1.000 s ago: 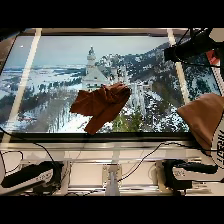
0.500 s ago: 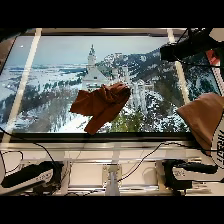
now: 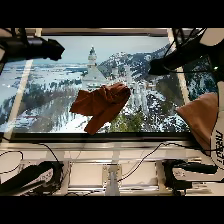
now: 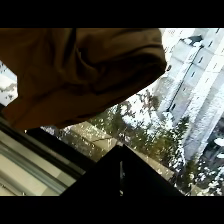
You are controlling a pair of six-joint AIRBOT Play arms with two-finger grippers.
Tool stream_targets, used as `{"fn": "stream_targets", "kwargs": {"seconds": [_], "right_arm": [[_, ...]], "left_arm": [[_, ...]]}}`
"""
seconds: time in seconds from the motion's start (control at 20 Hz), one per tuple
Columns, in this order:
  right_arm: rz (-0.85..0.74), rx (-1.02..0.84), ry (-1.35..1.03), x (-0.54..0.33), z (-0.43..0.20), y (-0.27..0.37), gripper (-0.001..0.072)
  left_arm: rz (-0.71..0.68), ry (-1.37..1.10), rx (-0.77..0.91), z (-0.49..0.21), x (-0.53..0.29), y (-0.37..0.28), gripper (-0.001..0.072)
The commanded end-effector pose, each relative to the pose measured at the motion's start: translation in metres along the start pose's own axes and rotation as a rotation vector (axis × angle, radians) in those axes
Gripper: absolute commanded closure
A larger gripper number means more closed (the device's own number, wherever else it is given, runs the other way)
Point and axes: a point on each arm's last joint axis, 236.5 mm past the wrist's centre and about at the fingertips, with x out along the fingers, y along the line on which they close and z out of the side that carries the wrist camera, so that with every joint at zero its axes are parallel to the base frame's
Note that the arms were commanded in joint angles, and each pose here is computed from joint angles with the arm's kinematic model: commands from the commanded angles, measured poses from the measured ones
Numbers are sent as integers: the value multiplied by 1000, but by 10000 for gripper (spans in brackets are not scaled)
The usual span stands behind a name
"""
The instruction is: Fold the clothes and pants, and hang the long-sleeved shirts on hangers.
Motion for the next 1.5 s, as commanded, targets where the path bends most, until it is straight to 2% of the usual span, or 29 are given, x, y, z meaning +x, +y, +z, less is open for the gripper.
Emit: {"fn": "stream_targets", "kwargs": {"seconds": [0.0,0.3,0.45,0.55,0.6,0.65,0.7,0.9,1.15,1.3,1.4,1.45], "right_arm": [[85,-32,129,43,-33,26,694],[87,-144,-72,77,11,74,694],[56,-184,-168,84,35,83,695],[30,-192,-131,104,31,75,689],[28,-185,-93,116,25,71,597],[31,-177,-36,131,15,67,397],[42,-168,24,145,4,65,334],[55,-195,126,189,-16,68,327],[56,-269,-34,210,17,96,326],[64,-308,-53,219,17,115,323],[65,-351,-33,228,10,123,184],[54,-368,-20,234,6,124,183]], "left_arm": [[46,27,-51,-53,5,15,388],[21,245,-151,-175,39,9,388],[2,244,-203,-190,49,4,388],[1,229,-211,-188,50,3,388],[2,228,-211,-188,50,4,388],[2,228,-211,-188,50,4,388],[2,228,-211,-188,50,4,388],[2,228,-211,-187,50,4,388],[2,238,-213,-191,53,4,388],[1,253,-217,-195,57,5,388],[1,261,-219,-197,59,5,388],[0,260,-220,-197,59,5,388]]}}
